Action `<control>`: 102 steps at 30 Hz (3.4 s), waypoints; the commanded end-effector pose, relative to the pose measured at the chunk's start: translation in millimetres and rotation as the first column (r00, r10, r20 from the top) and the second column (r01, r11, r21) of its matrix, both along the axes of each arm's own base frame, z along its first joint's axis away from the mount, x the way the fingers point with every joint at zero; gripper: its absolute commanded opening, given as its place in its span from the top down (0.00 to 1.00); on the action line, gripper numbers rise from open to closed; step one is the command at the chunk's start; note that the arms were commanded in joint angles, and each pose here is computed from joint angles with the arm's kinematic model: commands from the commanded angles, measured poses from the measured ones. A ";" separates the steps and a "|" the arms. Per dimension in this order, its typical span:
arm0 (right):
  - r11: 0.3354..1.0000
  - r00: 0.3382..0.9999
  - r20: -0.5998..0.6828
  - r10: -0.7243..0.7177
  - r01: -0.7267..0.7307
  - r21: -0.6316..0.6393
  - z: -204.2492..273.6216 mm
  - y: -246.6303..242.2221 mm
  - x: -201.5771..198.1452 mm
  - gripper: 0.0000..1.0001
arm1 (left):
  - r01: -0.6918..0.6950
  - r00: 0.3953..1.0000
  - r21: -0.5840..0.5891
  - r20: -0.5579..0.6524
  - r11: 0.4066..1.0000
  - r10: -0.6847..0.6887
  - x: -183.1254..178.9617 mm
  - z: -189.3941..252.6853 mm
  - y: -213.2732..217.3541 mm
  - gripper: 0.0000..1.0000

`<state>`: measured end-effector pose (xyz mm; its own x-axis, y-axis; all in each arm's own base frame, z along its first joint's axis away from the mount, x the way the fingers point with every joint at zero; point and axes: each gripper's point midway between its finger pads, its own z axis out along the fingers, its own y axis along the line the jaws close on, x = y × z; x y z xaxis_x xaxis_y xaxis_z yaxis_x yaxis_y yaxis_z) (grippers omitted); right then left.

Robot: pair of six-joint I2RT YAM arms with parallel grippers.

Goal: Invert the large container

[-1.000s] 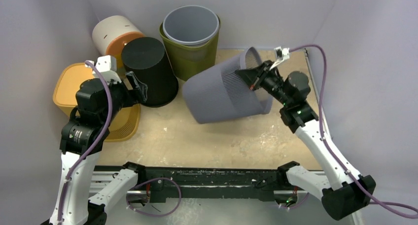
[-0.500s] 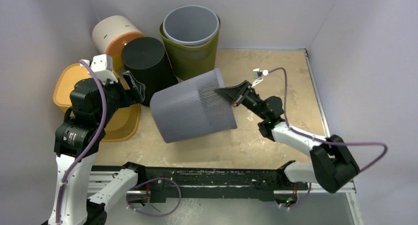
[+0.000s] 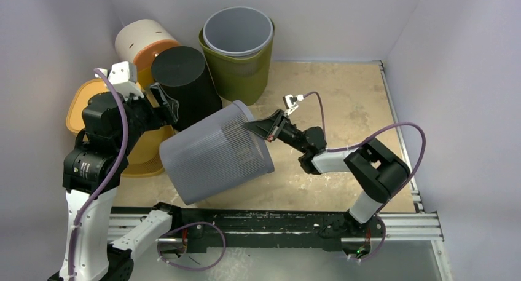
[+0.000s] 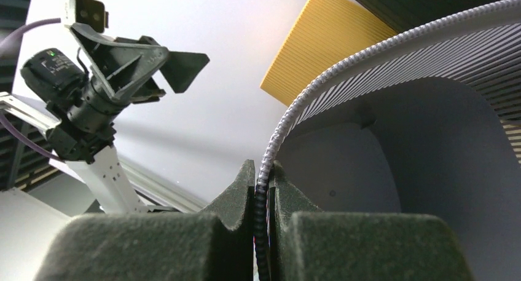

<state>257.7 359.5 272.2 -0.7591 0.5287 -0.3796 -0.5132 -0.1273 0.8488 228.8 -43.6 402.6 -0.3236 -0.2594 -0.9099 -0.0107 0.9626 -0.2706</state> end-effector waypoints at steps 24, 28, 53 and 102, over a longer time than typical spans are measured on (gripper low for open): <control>0.976 0.978 0.190 -0.083 0.042 0.213 55.9 -128.8 -11.6 1.00 | -0.035 0.999 -0.006 0.021 0.999 0.035 -7.4 7.7 7.0 0.23; 0.925 0.960 0.280 -0.026 -0.084 0.371 122.3 -109.0 -43.1 1.00 | -0.032 0.999 -0.018 0.030 0.999 0.033 -8.0 11.7 5.9 0.23; 0.941 0.995 0.000 -0.098 0.093 0.327 50.6 -116.5 17.9 1.00 | -0.054 0.998 0.018 0.022 0.998 0.054 -14.9 13.0 14.2 0.23; 0.940 0.914 -0.234 -0.331 0.299 -0.162 -168.7 -230.2 106.4 0.28 | -0.032 0.998 0.034 -0.055 0.999 0.034 8.3 -39.8 4.4 0.23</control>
